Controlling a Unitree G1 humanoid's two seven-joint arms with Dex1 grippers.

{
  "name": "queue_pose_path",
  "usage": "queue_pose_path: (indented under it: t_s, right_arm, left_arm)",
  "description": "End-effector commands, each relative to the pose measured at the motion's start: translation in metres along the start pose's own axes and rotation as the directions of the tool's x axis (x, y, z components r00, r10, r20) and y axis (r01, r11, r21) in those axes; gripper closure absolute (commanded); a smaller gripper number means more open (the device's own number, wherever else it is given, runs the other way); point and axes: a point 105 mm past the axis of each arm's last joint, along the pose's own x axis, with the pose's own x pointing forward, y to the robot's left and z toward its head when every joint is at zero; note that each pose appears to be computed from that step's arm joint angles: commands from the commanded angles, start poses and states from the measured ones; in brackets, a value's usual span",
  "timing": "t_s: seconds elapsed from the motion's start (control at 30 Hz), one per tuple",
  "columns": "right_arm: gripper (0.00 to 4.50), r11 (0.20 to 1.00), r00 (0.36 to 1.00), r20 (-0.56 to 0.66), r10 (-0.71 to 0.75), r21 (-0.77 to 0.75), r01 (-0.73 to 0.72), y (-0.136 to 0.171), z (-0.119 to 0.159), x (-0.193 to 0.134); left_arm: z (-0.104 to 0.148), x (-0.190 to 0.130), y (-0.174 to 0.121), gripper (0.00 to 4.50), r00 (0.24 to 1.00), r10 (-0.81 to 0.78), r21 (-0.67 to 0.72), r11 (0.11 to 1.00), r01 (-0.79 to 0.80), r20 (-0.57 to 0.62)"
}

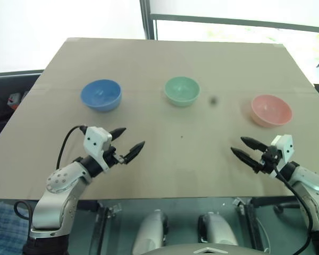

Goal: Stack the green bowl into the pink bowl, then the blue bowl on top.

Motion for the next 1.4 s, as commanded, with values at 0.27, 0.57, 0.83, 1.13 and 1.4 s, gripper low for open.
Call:
queue_pose_path:
  t_s: [0.27, 0.57, 0.83, 1.13, 1.4]
  right_arm:
    - [1.61, 0.998, 0.999, 0.034, -0.018, -0.063, 0.020, -0.006, 0.012, -0.003]
    - [1.61, 0.997, 0.998, 0.053, -0.032, -0.072, 0.036, -0.006, 0.015, 0.001]
    - [1.61, 0.983, 0.995, 0.033, -0.092, -0.158, 0.096, -0.024, 0.025, -0.004]
    - [1.61, 0.879, 0.960, -0.111, -0.255, -0.442, 0.182, -0.078, 0.041, -0.011]
    - [1.61, 0.798, 0.899, -0.165, -0.405, -0.543, 0.260, -0.114, 0.035, -0.003]
  left_arm:
    - [0.016, 0.001, -0.008, 0.00, 0.995, -0.075, 0.021, 0.997, 0.074, 0.060]
    - [0.018, 0.000, -0.007, 0.00, 0.994, -0.086, 0.023, 0.996, 0.085, 0.061]
    - [0.029, 0.002, -0.015, 0.00, 0.981, -0.152, -0.032, 0.987, 0.157, 0.120]
    - [0.064, 0.001, -0.050, 0.00, 0.879, -0.384, -0.076, 0.904, 0.420, 0.284]
    - [0.076, 0.007, -0.058, 0.00, 0.839, -0.448, -0.060, 0.871, 0.487, 0.310]
